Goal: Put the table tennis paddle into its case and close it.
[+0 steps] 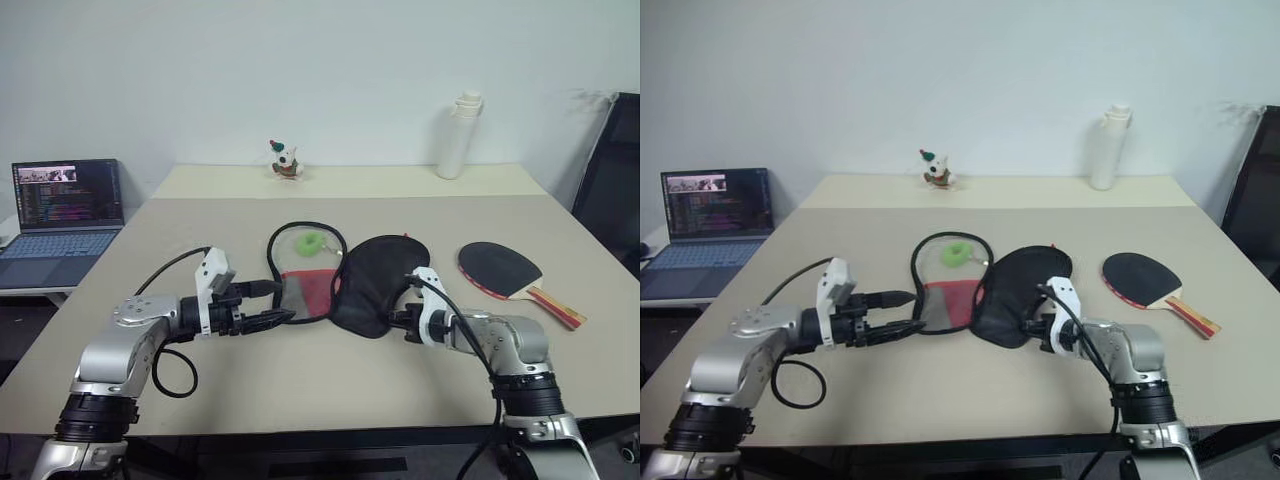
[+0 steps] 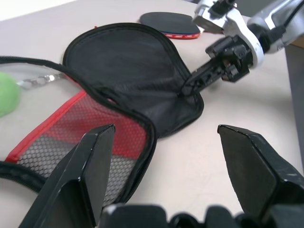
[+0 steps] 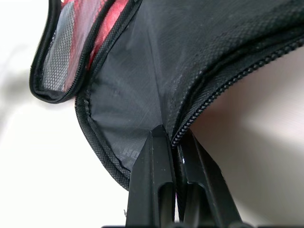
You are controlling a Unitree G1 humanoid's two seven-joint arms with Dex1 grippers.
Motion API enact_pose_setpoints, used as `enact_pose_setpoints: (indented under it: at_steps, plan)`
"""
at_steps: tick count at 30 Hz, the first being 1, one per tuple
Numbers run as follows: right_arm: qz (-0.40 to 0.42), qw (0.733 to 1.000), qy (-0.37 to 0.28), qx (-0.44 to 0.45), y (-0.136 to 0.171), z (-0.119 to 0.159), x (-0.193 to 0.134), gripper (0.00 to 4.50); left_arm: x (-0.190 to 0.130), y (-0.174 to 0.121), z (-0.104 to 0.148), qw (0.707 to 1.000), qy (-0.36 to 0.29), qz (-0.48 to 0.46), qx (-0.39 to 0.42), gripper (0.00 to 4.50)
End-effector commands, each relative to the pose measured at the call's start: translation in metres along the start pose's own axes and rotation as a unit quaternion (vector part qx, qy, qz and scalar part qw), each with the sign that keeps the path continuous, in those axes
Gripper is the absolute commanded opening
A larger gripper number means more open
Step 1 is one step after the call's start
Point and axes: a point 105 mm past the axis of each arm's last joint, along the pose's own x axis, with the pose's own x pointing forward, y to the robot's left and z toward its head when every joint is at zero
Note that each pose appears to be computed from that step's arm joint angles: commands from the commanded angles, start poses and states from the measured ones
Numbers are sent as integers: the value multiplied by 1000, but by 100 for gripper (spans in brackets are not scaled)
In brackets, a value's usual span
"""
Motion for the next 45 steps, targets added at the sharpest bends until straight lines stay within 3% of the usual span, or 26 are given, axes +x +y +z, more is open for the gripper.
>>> enact_pose_setpoints:
  at_steps: [1, 10, 20, 23, 31, 34, 37, 40, 45]
  plan:
    - [-4, 1000, -16, -8, -7, 12, -13, 3, 5, -5, 16, 999, -18, -19, 29, 377]
    - [-44, 998, 8, -47, -43, 23, -40, 3, 18, -8, 18, 998, -22, -40, 31, 377]
    - [-44, 997, -3, -69, -47, 38, -41, 3, 24, -10, 17, 998, -27, -48, 31, 377]
    - [-52, 996, -9, -68, -51, 40, -42, 69, 25, -11, 16, 998, -27, -48, 31, 377]
    - [-94, 993, -36, -63, -81, 48, -77, 353, 26, -13, 18, 998, -36, -50, 27, 377]
    - [-93, 990, -41, -103, -84, 50, -96, 446, 29, -16, 21, 997, -48, -53, 21, 377]
    - [-93, 981, -48, -164, -85, 57, -120, 446, 34, -21, 29, 995, -66, -67, 14, 377]
    - [-137, 967, -55, -206, -104, 66, -148, 446, 43, -30, 43, 992, -74, -98, 38, 377]
    - [-192, 953, -49, -229, -136, 69, -167, 446, 61, -38, 61, 984, -72, -134, 91, 377]
